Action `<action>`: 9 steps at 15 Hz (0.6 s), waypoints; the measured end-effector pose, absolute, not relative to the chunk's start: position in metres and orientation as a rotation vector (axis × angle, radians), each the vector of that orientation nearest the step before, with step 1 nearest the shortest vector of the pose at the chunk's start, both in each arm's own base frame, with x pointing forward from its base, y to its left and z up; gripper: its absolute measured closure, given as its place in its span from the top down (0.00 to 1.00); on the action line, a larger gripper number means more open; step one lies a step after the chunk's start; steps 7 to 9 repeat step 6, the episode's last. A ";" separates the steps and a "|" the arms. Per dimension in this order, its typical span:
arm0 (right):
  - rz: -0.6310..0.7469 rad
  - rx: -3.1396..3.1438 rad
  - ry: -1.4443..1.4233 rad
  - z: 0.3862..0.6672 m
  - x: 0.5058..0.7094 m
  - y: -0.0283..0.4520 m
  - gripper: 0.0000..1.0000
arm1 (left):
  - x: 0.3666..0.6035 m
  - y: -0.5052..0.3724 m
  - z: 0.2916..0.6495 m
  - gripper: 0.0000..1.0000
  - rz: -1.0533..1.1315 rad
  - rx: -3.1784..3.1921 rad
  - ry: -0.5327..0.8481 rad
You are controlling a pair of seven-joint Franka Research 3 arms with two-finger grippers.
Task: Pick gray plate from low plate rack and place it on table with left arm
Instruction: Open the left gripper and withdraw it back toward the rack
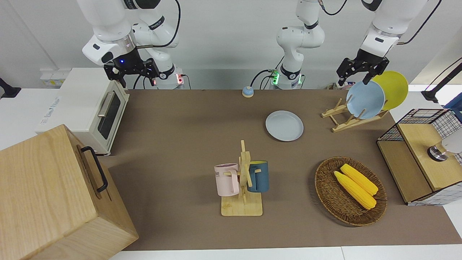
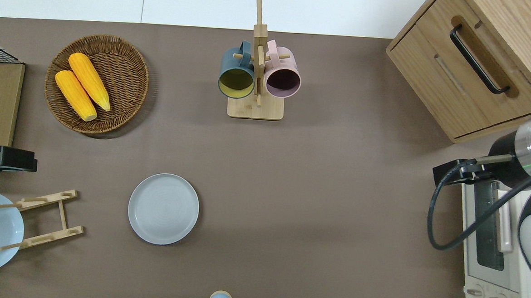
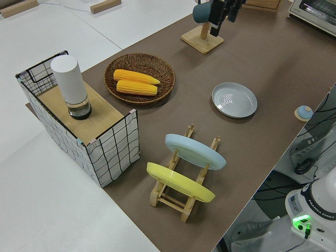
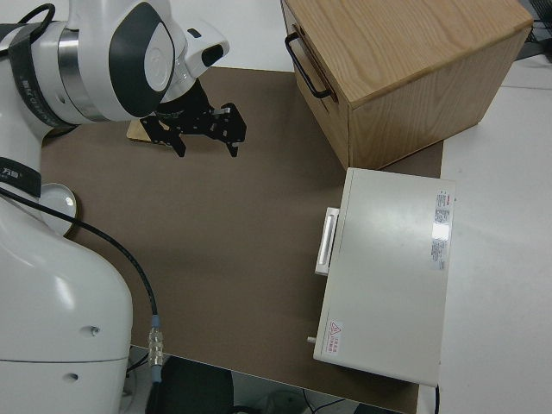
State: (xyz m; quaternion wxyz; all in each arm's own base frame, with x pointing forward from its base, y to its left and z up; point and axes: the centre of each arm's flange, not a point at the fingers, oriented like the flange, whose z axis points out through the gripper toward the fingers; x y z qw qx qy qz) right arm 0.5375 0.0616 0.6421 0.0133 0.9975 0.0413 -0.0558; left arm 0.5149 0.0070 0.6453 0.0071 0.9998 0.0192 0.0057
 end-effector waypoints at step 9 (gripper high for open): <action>-0.174 3.108 0.129 0.642 0.537 0.062 0.99 | 0.520 -0.010 0.642 1.00 0.027 3.114 0.019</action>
